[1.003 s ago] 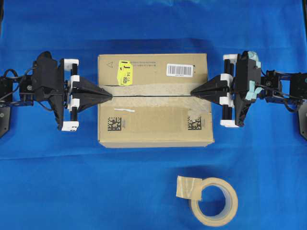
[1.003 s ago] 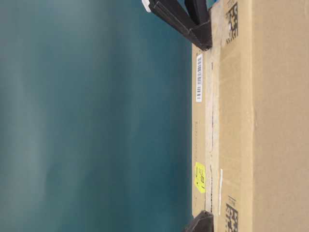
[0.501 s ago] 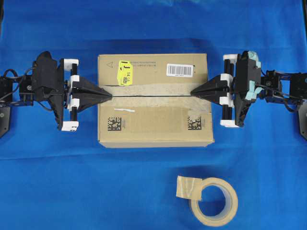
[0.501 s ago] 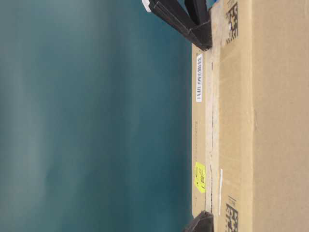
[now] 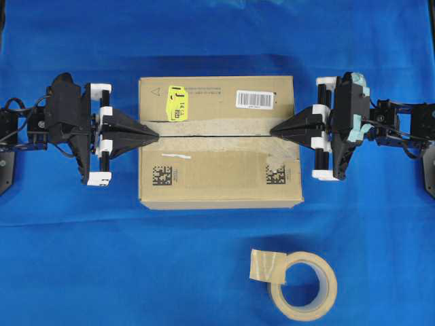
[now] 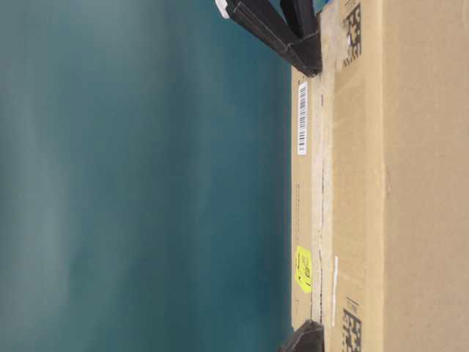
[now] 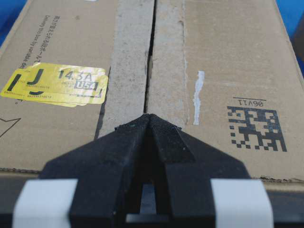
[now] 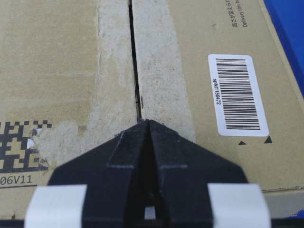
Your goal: Close the cardboard box.
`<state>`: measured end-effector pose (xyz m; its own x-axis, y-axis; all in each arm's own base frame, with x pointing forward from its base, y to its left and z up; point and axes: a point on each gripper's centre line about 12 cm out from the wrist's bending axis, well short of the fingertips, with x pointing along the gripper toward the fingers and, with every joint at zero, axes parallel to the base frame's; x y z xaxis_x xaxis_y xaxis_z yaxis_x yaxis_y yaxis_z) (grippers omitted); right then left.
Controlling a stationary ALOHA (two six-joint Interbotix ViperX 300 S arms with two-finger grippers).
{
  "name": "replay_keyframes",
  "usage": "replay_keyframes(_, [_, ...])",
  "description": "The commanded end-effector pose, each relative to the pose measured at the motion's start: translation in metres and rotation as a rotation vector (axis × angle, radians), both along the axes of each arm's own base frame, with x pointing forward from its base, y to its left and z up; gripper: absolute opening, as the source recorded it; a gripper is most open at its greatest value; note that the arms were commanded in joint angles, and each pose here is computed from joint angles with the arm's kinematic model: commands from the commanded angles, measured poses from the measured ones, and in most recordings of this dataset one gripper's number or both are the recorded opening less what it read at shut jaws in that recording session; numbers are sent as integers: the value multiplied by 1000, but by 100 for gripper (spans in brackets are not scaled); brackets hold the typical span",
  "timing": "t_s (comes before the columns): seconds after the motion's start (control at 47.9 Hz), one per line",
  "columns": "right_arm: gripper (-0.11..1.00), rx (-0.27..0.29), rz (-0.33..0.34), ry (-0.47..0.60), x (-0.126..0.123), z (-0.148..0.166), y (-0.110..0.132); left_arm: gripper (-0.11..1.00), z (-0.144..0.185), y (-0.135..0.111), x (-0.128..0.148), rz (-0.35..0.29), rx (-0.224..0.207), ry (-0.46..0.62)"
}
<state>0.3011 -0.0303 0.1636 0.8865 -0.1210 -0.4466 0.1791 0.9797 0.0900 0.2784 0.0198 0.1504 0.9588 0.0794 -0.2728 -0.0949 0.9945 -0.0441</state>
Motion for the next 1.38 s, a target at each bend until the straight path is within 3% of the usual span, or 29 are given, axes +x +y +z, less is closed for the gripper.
replay_keyframes(0.0, [1,-1,2,-21,4,6,0,3,3,2,1,9,-1,-14])
replay_keyframes(1.358, [1,2,20,-26,-2,7,7,3,4,2,2,8,1,-15])
